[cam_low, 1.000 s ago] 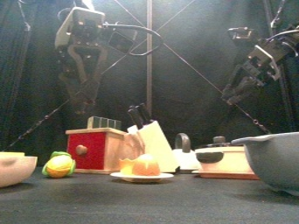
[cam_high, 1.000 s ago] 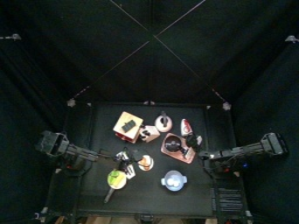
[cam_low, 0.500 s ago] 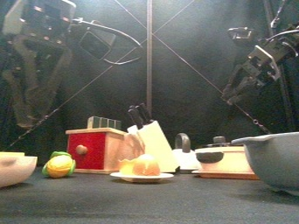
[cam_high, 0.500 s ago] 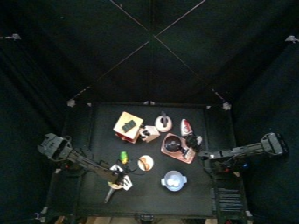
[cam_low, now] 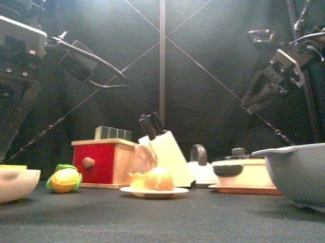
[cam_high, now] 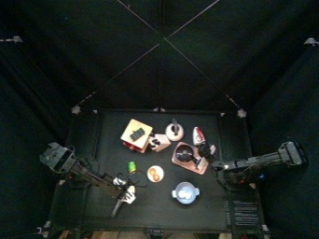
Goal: Grab egg sushi
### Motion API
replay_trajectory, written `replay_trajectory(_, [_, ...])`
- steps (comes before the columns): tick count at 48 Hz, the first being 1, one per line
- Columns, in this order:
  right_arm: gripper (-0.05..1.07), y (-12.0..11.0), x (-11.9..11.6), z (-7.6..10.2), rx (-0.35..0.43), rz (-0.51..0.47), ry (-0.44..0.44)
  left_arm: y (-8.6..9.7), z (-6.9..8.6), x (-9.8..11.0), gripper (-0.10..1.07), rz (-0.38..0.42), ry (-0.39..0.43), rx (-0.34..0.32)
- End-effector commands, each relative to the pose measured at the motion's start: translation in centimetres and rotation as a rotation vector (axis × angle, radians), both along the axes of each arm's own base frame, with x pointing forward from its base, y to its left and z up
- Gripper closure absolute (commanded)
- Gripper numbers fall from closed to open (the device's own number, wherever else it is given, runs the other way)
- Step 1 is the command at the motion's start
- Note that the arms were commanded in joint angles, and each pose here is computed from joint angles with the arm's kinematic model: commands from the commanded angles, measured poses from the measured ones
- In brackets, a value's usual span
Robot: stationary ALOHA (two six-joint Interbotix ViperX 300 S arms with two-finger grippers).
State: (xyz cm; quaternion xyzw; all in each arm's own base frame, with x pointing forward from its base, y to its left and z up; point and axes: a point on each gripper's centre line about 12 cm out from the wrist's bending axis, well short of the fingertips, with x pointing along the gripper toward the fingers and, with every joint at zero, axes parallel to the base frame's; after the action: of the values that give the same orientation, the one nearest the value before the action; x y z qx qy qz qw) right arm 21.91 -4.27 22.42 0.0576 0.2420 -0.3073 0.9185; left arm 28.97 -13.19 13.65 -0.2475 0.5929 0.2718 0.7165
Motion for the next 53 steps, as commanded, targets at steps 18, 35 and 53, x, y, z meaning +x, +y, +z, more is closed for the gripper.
replay_trajectory(18, [0.08, 0.0, 0.1, 0.4, -0.002, 0.003, -0.013, 0.0, 0.1, -0.1, 0.16, 0.007, -0.016, -0.022])
replay_trajectory(35, [0.08, 0.0, 0.1, 0.4, -0.002, 0.003, -0.013, 0.0, -0.4, -0.2, 0.19, 0.009, -0.029, -0.044])
replay_trajectory(53, [0.08, 0.0, 0.1, 0.4, -0.002, 0.003, -0.013, 0.1, -0.7, -0.4, 0.2, 0.008, -0.02, -0.039])
